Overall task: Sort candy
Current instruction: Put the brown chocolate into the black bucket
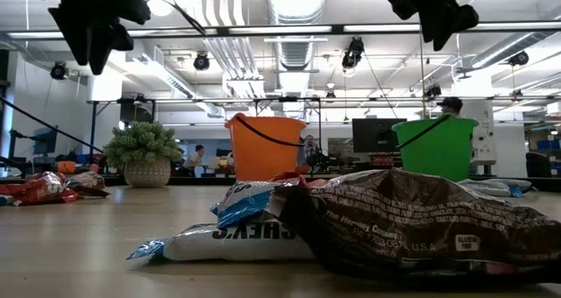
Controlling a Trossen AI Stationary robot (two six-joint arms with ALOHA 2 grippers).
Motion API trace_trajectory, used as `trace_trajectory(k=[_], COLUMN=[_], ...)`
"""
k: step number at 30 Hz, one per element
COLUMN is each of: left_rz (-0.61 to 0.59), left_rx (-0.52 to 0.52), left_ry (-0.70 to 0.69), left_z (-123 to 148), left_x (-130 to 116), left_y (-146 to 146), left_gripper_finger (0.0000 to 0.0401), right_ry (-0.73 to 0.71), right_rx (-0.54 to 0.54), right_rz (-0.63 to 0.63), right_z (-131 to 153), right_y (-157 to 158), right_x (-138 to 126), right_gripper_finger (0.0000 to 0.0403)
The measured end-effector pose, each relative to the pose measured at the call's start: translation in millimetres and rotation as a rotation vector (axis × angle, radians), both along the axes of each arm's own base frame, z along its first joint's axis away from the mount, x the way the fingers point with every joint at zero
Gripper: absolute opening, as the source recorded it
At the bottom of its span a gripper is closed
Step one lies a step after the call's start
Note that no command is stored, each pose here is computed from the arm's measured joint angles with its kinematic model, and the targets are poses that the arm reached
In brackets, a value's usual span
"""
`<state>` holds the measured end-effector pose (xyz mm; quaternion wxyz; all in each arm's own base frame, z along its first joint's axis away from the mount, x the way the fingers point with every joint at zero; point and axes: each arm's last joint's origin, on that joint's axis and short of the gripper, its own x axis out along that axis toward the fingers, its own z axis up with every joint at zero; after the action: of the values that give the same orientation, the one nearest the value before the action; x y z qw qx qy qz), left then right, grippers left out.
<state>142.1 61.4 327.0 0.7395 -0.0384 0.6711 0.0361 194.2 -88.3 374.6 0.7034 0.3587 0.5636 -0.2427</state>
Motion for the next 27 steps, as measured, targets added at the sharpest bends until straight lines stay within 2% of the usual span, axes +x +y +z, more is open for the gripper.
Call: trace_trajectory(k=[8,12,18,27], left_rz=[-0.066,-0.079,-0.106,-0.137], left_rx=[-0.028,-0.082,-0.079,-0.102], left_ry=[0.053,0.033,-0.001,0.033], left_z=[-10.0,-18.6,-40.8,-78.2], left_x=[13.7,21.0,28.7,26.2], left_y=[5.7,6.3,5.3,2.9], left_gripper_finger=[0.0185,0.0185,0.0185,0.0185], right_ry=[0.001,0.001,0.002,0.003], right_rx=[0.002,0.005,0.006,0.011], right_rz=[-0.009,-0.019,-0.023,-0.043], right_z=[0.2,0.2,0.2,0.2], right_y=[0.1,0.1,0.1,0.1], right_x=[-0.3,-0.3,-0.3,-0.3], right_gripper_finger=[0.0146,0.0146,0.0146,0.0146])
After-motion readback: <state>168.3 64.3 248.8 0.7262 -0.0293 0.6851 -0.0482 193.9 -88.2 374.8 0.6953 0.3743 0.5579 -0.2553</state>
